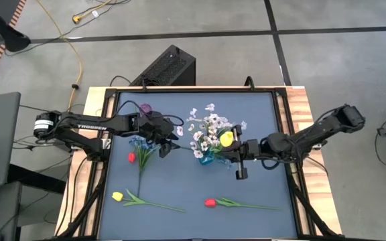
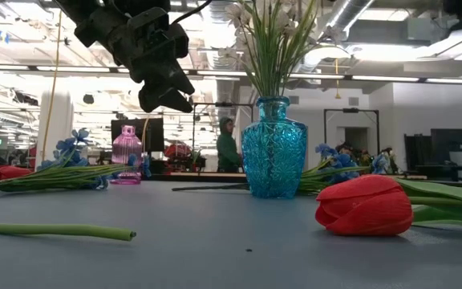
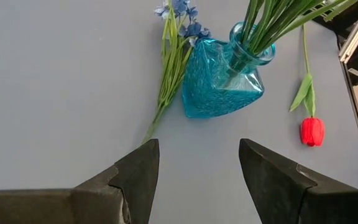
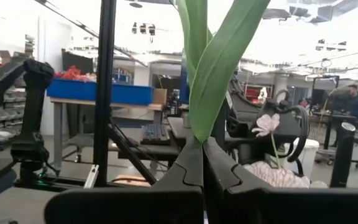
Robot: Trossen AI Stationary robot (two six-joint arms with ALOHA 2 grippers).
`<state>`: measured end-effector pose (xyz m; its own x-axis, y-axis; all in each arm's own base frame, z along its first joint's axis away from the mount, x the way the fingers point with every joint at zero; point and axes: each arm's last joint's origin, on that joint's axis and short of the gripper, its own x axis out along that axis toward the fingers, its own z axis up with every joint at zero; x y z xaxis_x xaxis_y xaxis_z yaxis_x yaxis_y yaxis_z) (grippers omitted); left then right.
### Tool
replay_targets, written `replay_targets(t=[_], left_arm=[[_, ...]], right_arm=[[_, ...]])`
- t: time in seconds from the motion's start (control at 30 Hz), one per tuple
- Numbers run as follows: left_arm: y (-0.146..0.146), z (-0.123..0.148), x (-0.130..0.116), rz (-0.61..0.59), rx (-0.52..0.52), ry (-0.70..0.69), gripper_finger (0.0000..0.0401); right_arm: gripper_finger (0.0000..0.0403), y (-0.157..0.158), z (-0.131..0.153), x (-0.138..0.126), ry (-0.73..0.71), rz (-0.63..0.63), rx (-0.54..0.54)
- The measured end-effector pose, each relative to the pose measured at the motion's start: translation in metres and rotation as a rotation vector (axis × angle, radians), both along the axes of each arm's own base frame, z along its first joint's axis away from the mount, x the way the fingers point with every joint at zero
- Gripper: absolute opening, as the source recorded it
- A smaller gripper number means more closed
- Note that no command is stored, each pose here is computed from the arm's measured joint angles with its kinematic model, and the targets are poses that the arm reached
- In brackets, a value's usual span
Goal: Sort flowers into vase by color
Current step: Put the right yellow flower into the blue vase
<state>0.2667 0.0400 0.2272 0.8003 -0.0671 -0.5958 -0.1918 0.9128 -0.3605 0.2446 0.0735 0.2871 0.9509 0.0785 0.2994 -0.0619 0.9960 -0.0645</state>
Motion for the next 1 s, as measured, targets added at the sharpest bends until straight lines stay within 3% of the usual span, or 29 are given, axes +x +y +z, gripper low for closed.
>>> replay_targets(t=[0.17,0.47,1.0], left_arm=[[0.0,0.0,0.0,0.004,-0.006,0.0,0.021],[0.0,0.0,0.0,0.009,-0.013,0.002,0.021],[0.0,0.0,0.0,0.0,-0.001,0.002,0.021]], right_arm=[[0.0016,-0.008,-0.002,0.006,-0.029,-0.027,-0.008],[0.0016,-0.029,-0.023,-0.014,-0.173,-0.044,0.084],[0.0016,-0.028,-0.046,-0.001,-0.17,-0.1,0.134]])
